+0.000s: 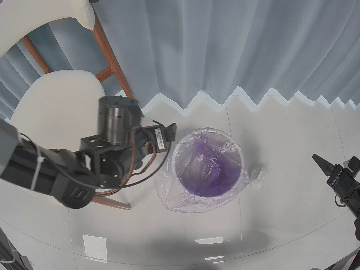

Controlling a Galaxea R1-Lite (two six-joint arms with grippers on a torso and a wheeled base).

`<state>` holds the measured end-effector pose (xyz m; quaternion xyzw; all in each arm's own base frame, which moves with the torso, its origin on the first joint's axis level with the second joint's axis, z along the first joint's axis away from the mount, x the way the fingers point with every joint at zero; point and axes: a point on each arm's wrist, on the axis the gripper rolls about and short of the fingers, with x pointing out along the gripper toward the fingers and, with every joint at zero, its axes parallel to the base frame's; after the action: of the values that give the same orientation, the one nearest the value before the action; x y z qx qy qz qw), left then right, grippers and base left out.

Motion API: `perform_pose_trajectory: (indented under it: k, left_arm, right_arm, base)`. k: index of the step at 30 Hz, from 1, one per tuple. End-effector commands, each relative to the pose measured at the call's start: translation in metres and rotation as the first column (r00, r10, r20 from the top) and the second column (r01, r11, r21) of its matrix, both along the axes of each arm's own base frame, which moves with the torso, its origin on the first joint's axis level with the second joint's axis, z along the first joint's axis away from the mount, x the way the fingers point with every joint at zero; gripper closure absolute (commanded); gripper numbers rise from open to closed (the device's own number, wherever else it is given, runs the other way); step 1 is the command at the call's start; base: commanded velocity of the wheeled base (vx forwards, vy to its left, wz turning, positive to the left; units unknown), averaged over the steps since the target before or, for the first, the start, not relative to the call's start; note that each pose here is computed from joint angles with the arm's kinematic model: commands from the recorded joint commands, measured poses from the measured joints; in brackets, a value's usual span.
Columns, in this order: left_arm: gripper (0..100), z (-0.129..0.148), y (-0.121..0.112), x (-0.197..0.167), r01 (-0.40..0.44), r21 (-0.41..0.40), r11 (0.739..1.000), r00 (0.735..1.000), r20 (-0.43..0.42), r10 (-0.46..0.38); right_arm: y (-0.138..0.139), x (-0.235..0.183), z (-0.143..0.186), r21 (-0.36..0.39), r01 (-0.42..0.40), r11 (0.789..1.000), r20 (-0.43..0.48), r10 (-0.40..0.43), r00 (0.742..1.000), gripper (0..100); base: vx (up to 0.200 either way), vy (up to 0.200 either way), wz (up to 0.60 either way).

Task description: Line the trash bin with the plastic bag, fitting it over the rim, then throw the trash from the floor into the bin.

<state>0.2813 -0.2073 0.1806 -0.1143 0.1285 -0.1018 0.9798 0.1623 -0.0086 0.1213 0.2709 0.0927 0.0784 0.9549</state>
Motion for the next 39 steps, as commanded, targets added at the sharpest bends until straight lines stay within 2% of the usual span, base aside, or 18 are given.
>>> perform_pose_trajectory:
  k: [1, 3, 4, 6, 8, 11, 13, 14, 17, 19, 20, 23, 25, 26, 30, 34, 36, 39]
  left_arm:
    - [0, 0.046, 0.049, -0.064, 0.031, -0.084, 0.996, 0.993, 0.115, -0.021]
    - [0, 0.051, 0.058, -0.073, 0.035, -0.102, 0.994, 0.990, 0.139, -0.020]
    - [0, 0.057, 0.074, -0.084, 0.019, -0.124, 0.992, 0.985, 0.170, 0.003]
    - [0, 0.060, 0.088, -0.088, -0.009, -0.134, 0.991, 0.983, 0.183, 0.033]
    - [0, 0.061, 0.115, -0.093, -0.078, -0.145, 0.986, 0.974, 0.199, 0.106]
    - [0, 0.062, 0.139, -0.101, -0.151, -0.156, 0.976, 0.959, 0.218, 0.183]
    - [0, 0.062, 0.147, -0.105, -0.175, -0.159, 0.971, 0.952, 0.225, 0.209]
    - [0, 0.063, 0.160, -0.111, -0.213, -0.167, 0.963, 0.939, 0.237, 0.249]
    - [0, 0.060, 0.171, -0.120, -0.248, -0.160, 0.956, 0.927, 0.247, 0.282]
    - [0, 0.058, 0.174, -0.123, -0.253, -0.146, 0.956, 0.927, 0.248, 0.283]
    - [0, 0.051, 0.176, -0.129, -0.228, -0.111, 0.967, 0.936, 0.250, 0.249]
    - [0, 0.046, 0.176, -0.139, -0.135, -0.087, 0.987, 0.947, 0.280, 0.154]
    - [0, 0.044, 0.176, -0.141, -0.103, -0.073, 0.992, 0.948, 0.295, 0.121]
    - [0, 0.040, 0.176, -0.144, -0.054, -0.037, 0.998, 0.944, 0.324, 0.063]
    - [0, 0.035, 0.176, -0.147, -0.006, 0.006, 1.000, 0.938, 0.348, 0.004]
    - [0, 0.033, 0.180, -0.146, -0.017, 0.025, 1.000, 0.937, 0.349, 0.008]
    - [0, 0.032, 0.186, -0.144, -0.066, 0.049, 0.997, 0.937, 0.347, 0.045]
    - [0, 0.031, 0.187, -0.143, -0.072, 0.051, 0.996, 0.938, 0.344, 0.050]
  right_arm:
    - [-0.001, -0.002, -0.014, -0.070, 0.008, 0.998, -0.106, -0.015, 0.994, 0]
    - [-0.001, 0.000, -0.016, -0.072, 0.006, 0.997, -0.119, -0.014, 0.993, 0]
    - [-0.002, 0.009, -0.023, -0.083, 0.000, 0.997, -0.160, -0.013, 0.987, 0]
    - [-0.004, 0.017, -0.028, -0.100, -0.003, 0.995, -0.178, -0.015, 0.984, 0]
    - [-0.012, 0.032, -0.033, -0.133, 0.014, 0.991, -0.199, -0.040, 0.979, 0]
    - [-0.015, 0.050, -0.042, -0.176, -0.005, 0.984, -0.222, -0.035, 0.974, 0]
    - [-0.016, 0.056, -0.047, -0.193, -0.016, 0.981, -0.238, -0.031, 0.971, 0]
    - [-0.018, 0.068, -0.057, -0.220, -0.037, 0.975, -0.260, -0.022, 0.965, 0]
    - [-0.020, 0.087, -0.074, -0.248, -0.071, 0.966, -0.298, -0.006, 0.955, 0]
    - [-0.021, 0.094, -0.080, -0.249, -0.082, 0.965, -0.308, 0.002, 0.951, 0]
    - [-0.020, 0.106, -0.090, -0.247, -0.096, 0.964, -0.323, 0.012, 0.946, 0]
    - [-0.015, 0.123, -0.108, -0.238, -0.130, 0.962, -0.354, 0.039, 0.935, 0]
    - [-0.013, 0.128, -0.114, -0.235, -0.138, 0.962, -0.364, 0.044, 0.930, 0]
    - [-0.010, 0.137, -0.128, -0.228, -0.156, 0.961, -0.389, 0.057, 0.919, 0]
    - [0.001, 0.157, -0.147, -0.225, -0.194, 0.955, -0.402, 0.090, 0.911, 0]
    - [0.008, 0.172, -0.160, -0.229, -0.211, 0.950, -0.403, 0.105, 0.909, 0]
    - [0.020, 0.190, -0.166, -0.256, -0.207, 0.944, -0.393, 0.094, 0.915, 0]
    - [0.026, 0.204, -0.173, -0.263, -0.214, 0.941, -0.409, 0.092, 0.908, 0]
  base:
    - [0.000, 0.000, 0.00]
    - [0.000, 0.000, 0.00]
    - [0.000, 0.000, 0.00]
    - [0.000, 0.000, 0.00]
    - [0.000, 0.000, 0.00]
    - [0.000, 0.000, 0.00]
    - [0.000, 0.000, 0.00]
    - [0.000, 0.000, 0.00]
    - [0.000, 0.000, 0.00]
    - [0.000, 0.000, 0.00]
    - [0.000, 0.000, 0.00]
    - [0.000, 0.000, 0.00]
    - [0.000, 0.000, 0.00]
    - [0.000, 0.000, 0.00]
    - [0.000, 0.000, 0.00]
    - [0.000, 0.000, 0.00]
    - [0.000, 0.000, 0.00]
    - [0.000, 0.000, 0.00]
